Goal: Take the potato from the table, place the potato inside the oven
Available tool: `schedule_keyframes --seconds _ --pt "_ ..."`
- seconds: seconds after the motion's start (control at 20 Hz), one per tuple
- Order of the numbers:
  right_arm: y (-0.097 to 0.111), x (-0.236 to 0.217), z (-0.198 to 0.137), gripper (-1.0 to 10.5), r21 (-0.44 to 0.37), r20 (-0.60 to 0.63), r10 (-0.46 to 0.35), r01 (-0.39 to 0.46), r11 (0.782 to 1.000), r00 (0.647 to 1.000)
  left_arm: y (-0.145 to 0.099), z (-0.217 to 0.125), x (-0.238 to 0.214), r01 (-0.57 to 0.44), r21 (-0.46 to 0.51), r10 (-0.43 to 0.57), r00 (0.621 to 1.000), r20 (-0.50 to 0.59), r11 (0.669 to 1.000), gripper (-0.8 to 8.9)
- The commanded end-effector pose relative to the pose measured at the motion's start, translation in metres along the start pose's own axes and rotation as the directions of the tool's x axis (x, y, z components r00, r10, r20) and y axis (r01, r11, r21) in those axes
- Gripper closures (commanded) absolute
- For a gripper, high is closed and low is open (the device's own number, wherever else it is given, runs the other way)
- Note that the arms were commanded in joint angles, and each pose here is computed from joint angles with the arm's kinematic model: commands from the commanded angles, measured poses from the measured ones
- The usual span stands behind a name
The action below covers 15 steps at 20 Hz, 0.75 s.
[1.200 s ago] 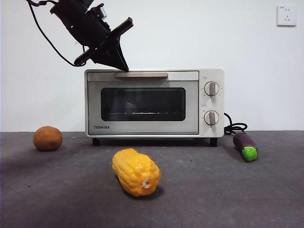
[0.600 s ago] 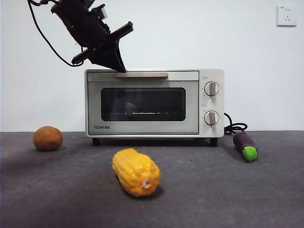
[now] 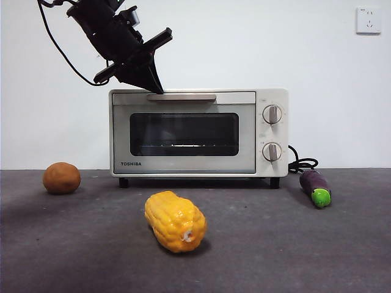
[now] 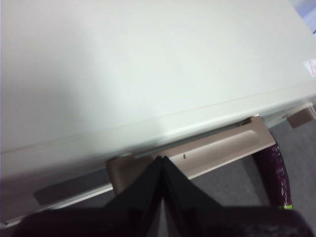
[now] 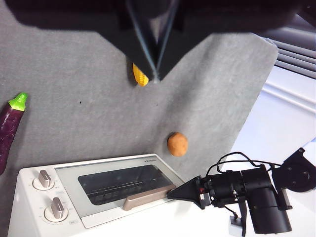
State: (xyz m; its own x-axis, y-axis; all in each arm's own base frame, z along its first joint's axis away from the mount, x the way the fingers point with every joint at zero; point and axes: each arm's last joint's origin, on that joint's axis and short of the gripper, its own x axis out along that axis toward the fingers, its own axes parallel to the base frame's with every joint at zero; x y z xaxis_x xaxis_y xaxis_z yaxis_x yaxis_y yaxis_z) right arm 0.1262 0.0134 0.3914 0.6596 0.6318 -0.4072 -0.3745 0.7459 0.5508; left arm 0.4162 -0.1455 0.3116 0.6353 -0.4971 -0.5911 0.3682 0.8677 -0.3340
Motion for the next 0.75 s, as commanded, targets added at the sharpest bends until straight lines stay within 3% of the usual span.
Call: schedule_keyframes --seconds 0.05,0.55,0.75 --pt "0.002 -0.001 0.001 9.5 -0.014 0.006 0.005 -0.005 1.000 1.000 0.008 -0.021 0.017 -0.031 0.018 0.033 0.990 -0.140 0.999 8.19" --pt "0.002 -0.002 0.001 9.5 -0.013 0.004 0.005 -0.004 1.000 1.000 -0.001 -0.036 0.017 -0.026 0.100 0.052 0.963 -0.266 0.995 8.19" --pt "0.001 -0.002 0.000 9.5 -0.008 -0.005 0.002 -0.003 1.000 1.000 -0.010 -0.045 0.018 -0.083 0.185 0.139 0.938 -0.318 0.979 8.20"
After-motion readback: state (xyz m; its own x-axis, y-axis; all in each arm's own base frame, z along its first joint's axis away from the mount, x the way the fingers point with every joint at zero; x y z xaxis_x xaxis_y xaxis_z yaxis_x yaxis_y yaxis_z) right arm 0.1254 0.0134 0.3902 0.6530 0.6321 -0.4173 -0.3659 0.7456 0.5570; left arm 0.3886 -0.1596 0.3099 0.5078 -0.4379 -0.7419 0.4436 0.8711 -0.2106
